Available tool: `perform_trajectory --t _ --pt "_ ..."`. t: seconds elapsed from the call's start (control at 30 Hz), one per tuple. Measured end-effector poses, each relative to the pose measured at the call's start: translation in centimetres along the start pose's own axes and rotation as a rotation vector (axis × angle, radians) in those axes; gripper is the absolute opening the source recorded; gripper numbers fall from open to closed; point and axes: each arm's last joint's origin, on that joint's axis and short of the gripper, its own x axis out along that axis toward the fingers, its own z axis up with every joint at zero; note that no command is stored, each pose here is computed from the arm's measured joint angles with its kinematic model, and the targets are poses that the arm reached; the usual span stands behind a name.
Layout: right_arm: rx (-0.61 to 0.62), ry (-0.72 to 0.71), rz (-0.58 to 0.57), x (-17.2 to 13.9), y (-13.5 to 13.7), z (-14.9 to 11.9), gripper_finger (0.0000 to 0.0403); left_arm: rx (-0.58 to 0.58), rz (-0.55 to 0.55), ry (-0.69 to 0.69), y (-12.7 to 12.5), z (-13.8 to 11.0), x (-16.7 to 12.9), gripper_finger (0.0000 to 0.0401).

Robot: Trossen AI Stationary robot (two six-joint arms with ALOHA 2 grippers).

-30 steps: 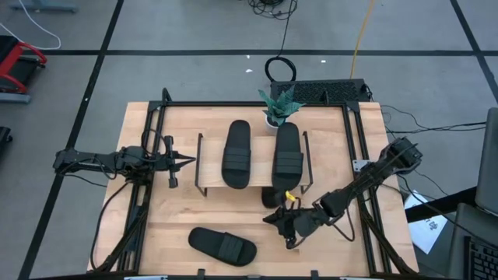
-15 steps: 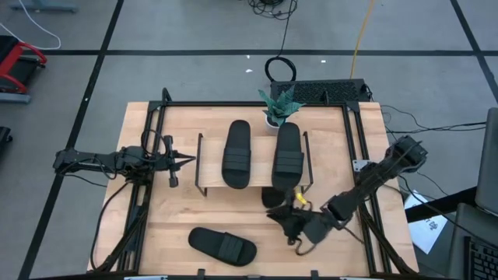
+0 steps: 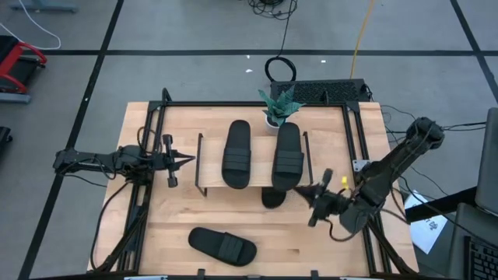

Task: Pick and place slides into the shelf
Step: Put the black slipper under the shelf

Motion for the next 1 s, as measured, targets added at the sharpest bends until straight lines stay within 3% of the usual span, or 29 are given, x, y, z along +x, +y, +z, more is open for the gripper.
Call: perform_trajectory --t 0.2,0.4,0.7,1.0 --pt "0.085 -0.024 -0.100 -2.4 -1.6 -3.5 0.0001 -0.023 -0.067 -0.070 -0.4 0.6 -0.1 0.0021" --pt "0.238 -0.092 -0.038 -4.0 -2.3 -5.6 0.0001 -0.045 -0.202 -0.051 -1.5 0.4 -0.3 0.0021" --pt "0.223 -0.155 -0.032 -4.2 -1.8 -6.7 0.0000 -0.138 -0.484 0.088 -4.9 -0.3 -0.3 0.0021" --pt "0.233 -0.167 -0.035 -4.2 -1.8 -6.7 0.0000 -0.137 -0.577 0.135 -9.3 -0.2 0.7 0.0021"
